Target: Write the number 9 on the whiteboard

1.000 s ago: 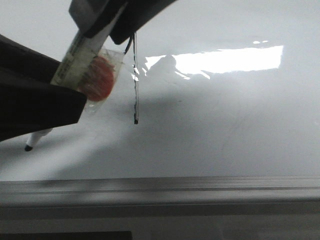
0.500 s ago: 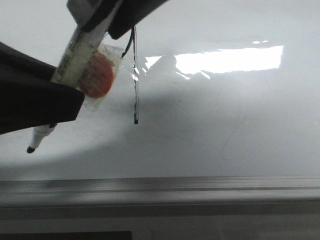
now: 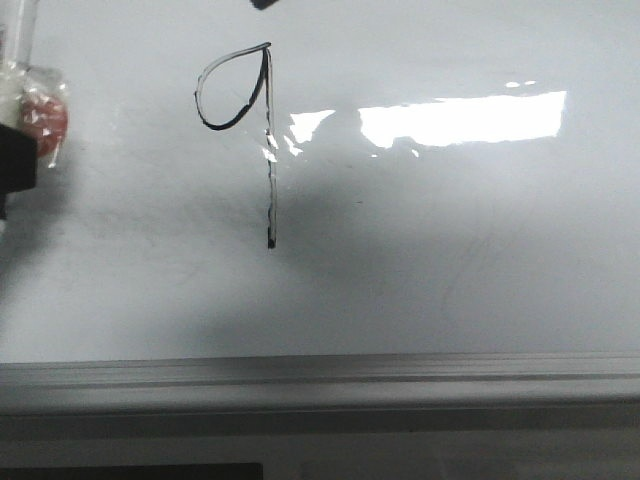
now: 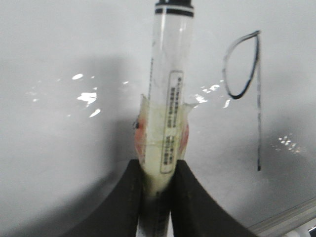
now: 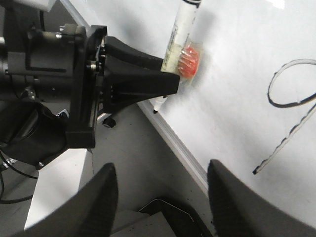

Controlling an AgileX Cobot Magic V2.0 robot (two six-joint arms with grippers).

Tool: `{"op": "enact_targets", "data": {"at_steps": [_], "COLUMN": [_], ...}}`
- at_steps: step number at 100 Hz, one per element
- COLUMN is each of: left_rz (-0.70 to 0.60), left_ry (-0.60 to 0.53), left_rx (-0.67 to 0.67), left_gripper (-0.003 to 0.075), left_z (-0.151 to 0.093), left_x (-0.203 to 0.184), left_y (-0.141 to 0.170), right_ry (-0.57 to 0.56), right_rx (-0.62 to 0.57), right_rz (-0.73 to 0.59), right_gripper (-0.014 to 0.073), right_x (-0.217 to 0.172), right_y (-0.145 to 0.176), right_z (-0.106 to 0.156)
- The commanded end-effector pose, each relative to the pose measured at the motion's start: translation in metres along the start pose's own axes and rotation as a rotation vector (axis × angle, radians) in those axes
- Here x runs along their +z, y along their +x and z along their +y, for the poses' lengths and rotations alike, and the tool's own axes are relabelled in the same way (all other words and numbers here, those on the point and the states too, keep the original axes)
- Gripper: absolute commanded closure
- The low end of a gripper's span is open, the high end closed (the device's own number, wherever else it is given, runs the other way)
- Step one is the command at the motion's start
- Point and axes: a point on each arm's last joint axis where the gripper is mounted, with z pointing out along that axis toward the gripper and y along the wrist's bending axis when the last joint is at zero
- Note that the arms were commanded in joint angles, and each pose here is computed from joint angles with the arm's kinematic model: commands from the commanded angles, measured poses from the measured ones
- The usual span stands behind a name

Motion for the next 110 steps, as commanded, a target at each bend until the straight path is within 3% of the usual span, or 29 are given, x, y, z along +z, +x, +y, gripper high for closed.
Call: {"op": "enact_targets", "data": {"at_steps": [1, 35, 92, 99, 110], "left_rz": [0.001, 0.063, 0.050, 0.050, 0.049], "left_ry": [0.013, -0.024, -0.037, -0.012, -0.001], "left_rx": [-0.017, 0.004, 0.050, 0.074, 0.085], "left_gripper": [0.0741, 0.0741, 0.0736, 0.0684, 0.0533], "left_z": [-0.005, -0.008, -0.011, -0.013, -0.014], "left_x": [-0.001, 0.012, 0.018, 0.018, 0.018], "left_y": [-0.006, 0.003, 0.000, 0.000, 0.000], "right_ry": [-0.015, -0.015, -0.016, -0.016, -0.016], "right_rx": [-0.003, -0.003, -0.003, -0.003, -0.003], "right_rz": [-0.133, -0.135, -0.121, -0.119, -0.119], "right_gripper": [0.0244, 0.0244, 0.0252, 0.0252, 0.0252], "right_x": [-0.018, -0.019, -0.018, -0.018, -0.018], "right_y": [-0.016, -0.016, -0.015, -0.015, -0.015], "right_z": [0.005, 0.005, 0.005, 0.005, 0.005]}}
